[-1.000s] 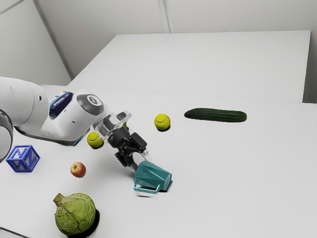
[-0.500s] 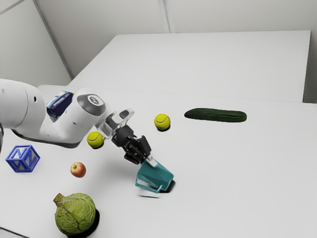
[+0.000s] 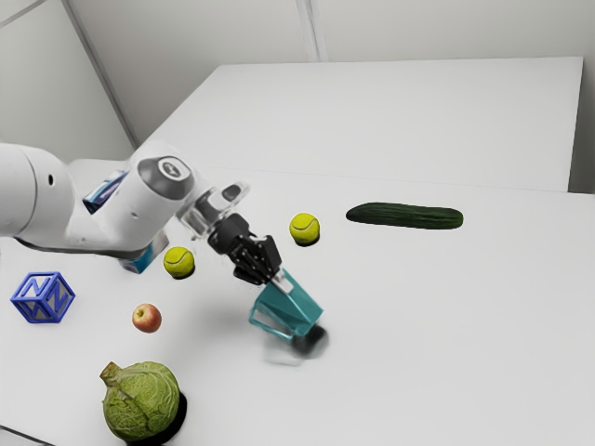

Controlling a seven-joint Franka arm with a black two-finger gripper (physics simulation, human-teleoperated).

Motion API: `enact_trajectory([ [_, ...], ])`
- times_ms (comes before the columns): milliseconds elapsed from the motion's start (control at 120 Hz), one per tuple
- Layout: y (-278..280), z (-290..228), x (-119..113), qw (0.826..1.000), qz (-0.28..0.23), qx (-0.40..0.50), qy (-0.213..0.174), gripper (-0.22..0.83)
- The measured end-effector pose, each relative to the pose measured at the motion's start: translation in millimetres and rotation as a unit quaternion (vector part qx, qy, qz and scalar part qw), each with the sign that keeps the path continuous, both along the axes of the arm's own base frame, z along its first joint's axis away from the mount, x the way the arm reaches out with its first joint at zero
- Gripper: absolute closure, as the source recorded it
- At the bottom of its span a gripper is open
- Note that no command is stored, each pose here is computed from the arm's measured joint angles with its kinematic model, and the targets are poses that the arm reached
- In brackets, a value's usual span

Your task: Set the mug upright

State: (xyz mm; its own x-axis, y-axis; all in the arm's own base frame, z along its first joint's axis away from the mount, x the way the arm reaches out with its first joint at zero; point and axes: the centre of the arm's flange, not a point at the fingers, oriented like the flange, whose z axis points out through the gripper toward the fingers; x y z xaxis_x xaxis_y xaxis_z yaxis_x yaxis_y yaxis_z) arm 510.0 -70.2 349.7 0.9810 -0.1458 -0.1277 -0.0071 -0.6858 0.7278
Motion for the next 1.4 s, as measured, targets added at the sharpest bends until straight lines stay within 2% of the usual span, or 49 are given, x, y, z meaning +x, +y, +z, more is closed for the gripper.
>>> enact_trajectory([
  [133, 2.2, 42.2, 3.7, 0.995, -0.039, 0.076, -0.057, 0.78],
  [233, 3.5, 59.0, -6.0, 0.979, -0.081, 0.162, -0.093, 0.78],
  [300, -9.9, 65.2, -10.1, 0.959, -0.125, 0.222, -0.122, 0.78],
  [383, -33.8, 68.3, -11.9, 0.926, -0.183, 0.291, -0.158, 0.78],
  [500, -50.9, 72.4, -10.4, 0.878, -0.232, 0.368, -0.199, 0.78],
  [617, -55.0, 66.4, -5.9, 0.856, -0.242, 0.405, -0.211, 0.78],
  [867, -55.3, 43.8, 7.2, 0.854, -0.224, 0.427, -0.196, 0.78],
  [1400, -61.8, 14.3, 14.3, 0.875, -0.179, 0.42, -0.161, 0.78],
])
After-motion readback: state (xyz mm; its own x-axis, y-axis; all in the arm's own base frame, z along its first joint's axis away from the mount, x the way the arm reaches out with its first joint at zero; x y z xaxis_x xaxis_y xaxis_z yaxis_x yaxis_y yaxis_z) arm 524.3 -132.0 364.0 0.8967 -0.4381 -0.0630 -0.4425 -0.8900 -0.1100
